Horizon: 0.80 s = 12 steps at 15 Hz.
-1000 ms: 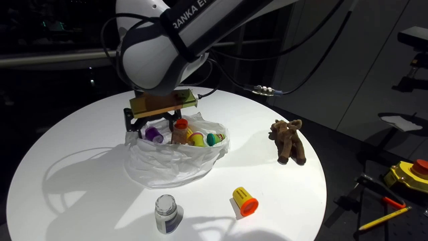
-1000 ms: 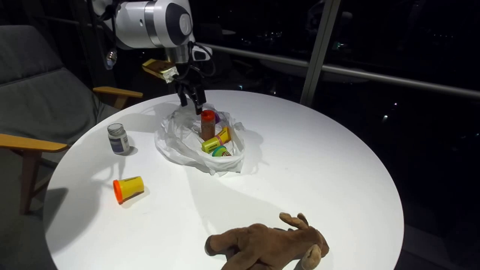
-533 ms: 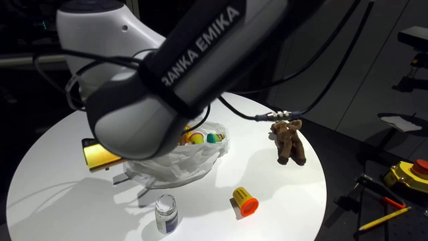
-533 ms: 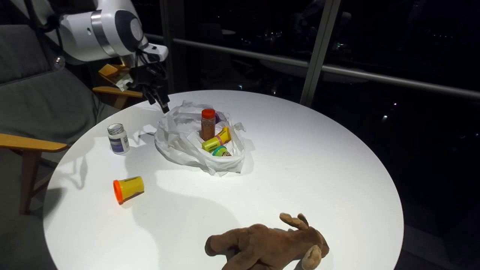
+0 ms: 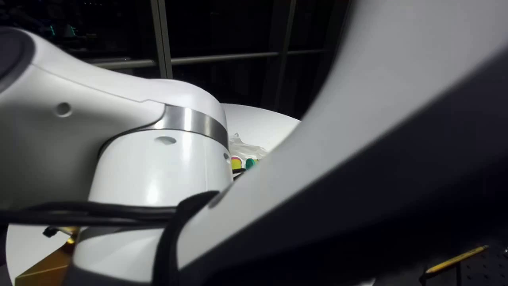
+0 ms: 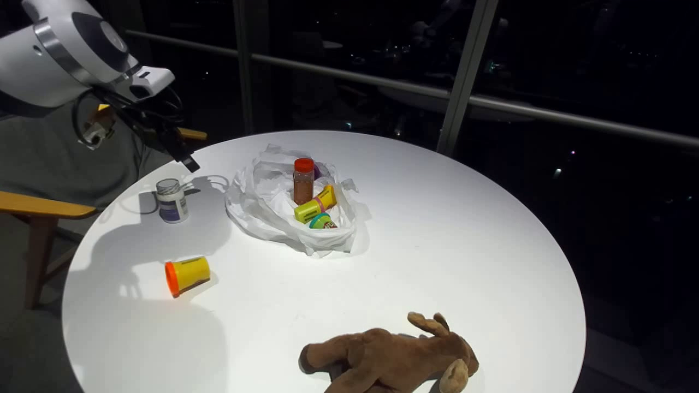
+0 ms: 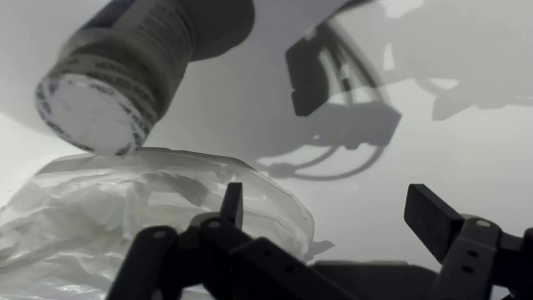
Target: Pick up all the objects from the table and put them on the plastic
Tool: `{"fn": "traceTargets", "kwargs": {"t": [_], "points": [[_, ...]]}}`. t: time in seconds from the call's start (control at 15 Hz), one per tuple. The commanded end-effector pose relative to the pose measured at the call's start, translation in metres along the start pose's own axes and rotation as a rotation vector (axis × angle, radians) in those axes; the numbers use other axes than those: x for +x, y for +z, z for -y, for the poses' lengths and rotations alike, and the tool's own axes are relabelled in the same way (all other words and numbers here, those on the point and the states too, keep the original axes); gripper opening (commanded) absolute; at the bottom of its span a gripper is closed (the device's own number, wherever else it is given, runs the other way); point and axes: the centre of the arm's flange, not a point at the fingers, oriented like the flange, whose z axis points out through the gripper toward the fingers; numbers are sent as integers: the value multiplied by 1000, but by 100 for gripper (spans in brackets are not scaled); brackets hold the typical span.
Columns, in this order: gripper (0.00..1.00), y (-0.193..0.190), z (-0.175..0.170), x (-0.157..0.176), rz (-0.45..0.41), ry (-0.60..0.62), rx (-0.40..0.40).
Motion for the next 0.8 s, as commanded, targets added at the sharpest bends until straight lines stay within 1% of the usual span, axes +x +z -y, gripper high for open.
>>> {"fn": "traceTargets", "kwargs": {"t": [0.0,0.13,0.27,0.4,0.53,0.73], "points": [[100,-42,-13,13,-40,132,-121],[100,-59,-20,30,-33,177,-173],[100,-72,-28,50,10,195,-218],[100,-82,-36,67,96,184,-241],[100,-85,-45,83,194,160,-254],[100,-72,-63,103,344,116,-263]]}}
